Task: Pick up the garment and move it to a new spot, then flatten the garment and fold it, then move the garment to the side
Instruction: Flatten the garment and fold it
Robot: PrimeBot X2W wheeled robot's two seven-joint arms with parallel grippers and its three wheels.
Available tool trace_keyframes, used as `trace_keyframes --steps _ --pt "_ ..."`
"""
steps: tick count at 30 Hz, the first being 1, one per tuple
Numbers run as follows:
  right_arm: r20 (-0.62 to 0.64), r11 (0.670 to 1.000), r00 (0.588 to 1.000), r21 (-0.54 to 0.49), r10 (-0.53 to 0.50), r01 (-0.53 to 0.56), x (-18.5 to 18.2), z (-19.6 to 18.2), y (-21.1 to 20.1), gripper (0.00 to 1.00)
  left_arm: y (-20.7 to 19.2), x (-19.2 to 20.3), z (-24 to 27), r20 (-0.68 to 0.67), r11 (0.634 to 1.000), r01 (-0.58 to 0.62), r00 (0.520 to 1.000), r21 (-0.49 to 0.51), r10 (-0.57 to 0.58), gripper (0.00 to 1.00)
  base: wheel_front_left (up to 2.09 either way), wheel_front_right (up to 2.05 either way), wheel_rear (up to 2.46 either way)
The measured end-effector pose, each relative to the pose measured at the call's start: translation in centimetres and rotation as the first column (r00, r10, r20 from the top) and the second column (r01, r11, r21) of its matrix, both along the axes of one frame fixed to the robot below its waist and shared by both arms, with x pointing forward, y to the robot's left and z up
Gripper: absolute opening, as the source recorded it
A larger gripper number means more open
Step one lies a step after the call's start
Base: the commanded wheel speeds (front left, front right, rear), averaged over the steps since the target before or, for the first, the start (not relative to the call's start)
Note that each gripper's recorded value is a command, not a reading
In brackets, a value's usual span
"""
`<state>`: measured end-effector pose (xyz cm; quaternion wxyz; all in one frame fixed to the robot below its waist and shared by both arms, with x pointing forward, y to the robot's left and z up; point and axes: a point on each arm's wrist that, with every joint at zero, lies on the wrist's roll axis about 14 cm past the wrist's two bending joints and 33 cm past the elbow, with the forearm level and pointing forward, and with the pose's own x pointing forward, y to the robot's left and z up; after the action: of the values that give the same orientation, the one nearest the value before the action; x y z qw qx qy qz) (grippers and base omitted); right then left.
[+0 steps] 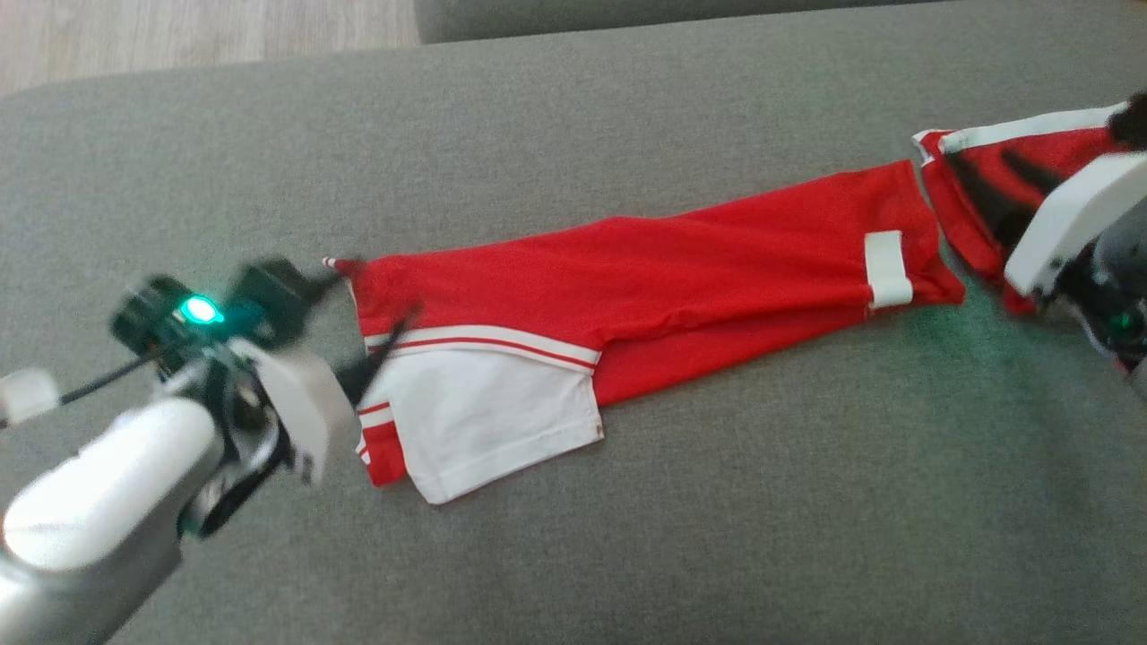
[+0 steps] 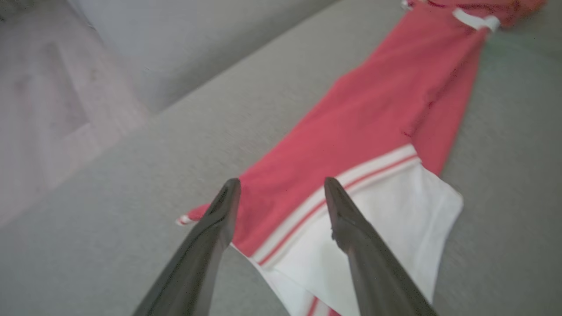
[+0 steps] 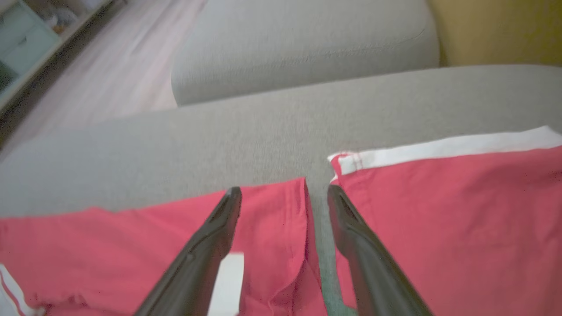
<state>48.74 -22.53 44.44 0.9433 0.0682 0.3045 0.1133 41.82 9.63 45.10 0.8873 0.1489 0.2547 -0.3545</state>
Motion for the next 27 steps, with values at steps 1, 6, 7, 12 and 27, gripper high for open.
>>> trace_keyframes --steps 1,6,7,12,27 --pt "0.046 0.999 0.999 0.033 -0.022 0.020 0.6 1.2 0.0 1.00 0.2 1.2 1.2 0.065 0.998 -0.049 0.997 -0.027 0.050 1.00 0.00 0.00 0.00" --pt "0.333 0.979 0.936 0.197 -0.116 0.051 3.2 8.7 1.1 1.00 0.3 5.2 8.8 0.329 0.945 -0.193 0.903 -0.265 0.277 1.00 0.00 0.00 0.00" --pt "0.381 0.974 0.915 0.222 -0.132 0.048 3.4 9.9 1.4 1.00 0.5 5.7 10.2 0.365 0.924 -0.214 0.872 -0.316 0.326 1.00 0.00 0.00 0.00" --pt "0.526 0.951 0.834 0.309 -0.170 -0.001 3.1 13.6 4.2 1.00 1.9 5.7 14.3 0.413 0.800 -0.272 0.742 -0.535 0.529 1.00 0.00 0.00 0.00" --pt "0.491 0.933 0.818 0.331 -0.298 0.141 -6.6 4.6 7.8 1.00 3.7 -1.1 6.1 0.260 0.665 -0.494 0.657 -0.560 0.707 1.00 0.00 0.00 0.00"
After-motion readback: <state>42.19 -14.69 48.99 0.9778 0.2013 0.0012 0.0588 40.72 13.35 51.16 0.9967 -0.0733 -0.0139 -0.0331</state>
